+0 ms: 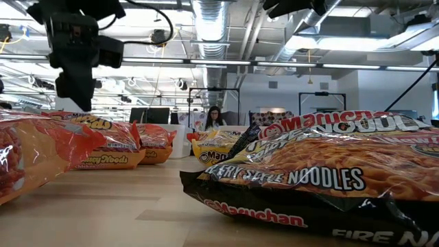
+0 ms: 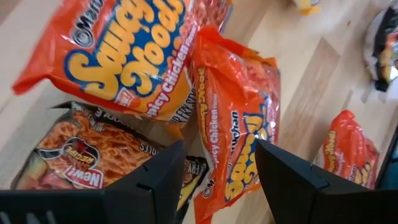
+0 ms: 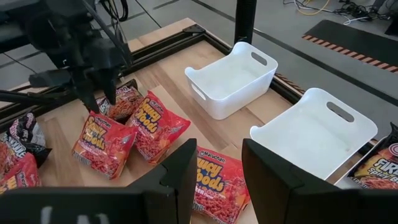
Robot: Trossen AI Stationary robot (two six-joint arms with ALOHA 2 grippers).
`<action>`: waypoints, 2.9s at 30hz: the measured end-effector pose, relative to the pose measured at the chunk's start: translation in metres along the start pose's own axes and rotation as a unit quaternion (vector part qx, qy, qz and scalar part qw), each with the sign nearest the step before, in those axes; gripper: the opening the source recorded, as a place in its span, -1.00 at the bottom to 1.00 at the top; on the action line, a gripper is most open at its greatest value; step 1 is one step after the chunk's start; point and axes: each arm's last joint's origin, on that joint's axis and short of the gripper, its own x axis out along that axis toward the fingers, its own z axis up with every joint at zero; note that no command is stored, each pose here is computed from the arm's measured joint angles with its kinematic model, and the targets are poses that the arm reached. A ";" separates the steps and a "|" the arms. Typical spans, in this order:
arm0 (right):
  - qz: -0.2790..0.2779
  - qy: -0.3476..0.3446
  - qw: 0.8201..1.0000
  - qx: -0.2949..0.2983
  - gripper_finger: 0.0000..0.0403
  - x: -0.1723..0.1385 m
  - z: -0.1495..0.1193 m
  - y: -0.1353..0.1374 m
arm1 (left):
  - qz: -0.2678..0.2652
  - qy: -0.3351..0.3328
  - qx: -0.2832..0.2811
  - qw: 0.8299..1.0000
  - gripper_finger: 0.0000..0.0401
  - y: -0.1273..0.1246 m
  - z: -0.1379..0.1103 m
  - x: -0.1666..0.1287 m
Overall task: Sort Maruchan noodles
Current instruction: Put the orange noodle pack into the middle white bin
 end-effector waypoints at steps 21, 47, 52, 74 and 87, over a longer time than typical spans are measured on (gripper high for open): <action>0.000 0.002 1.000 -0.001 -0.25 0.000 -0.001 0.000 | -0.025 0.079 -0.007 0.997 -0.08 -0.002 0.009 0.042; -0.002 0.005 1.000 -0.004 -0.25 0.000 -0.001 -0.001 | -0.062 0.078 0.055 0.994 -0.99 -0.012 0.010 0.052; -0.002 0.006 1.000 -0.004 -0.25 0.000 -0.001 -0.001 | -0.088 0.048 0.076 0.992 -1.00 -0.021 0.012 0.047; -0.003 0.006 1.000 0.000 -0.25 0.000 -0.001 -0.001 | -0.119 -0.112 0.119 0.979 -1.00 -0.029 0.010 -0.013; -0.003 0.006 1.000 0.000 -0.25 0.000 -0.001 -0.001 | -0.057 -0.038 0.149 0.986 -1.00 -0.023 0.010 0.018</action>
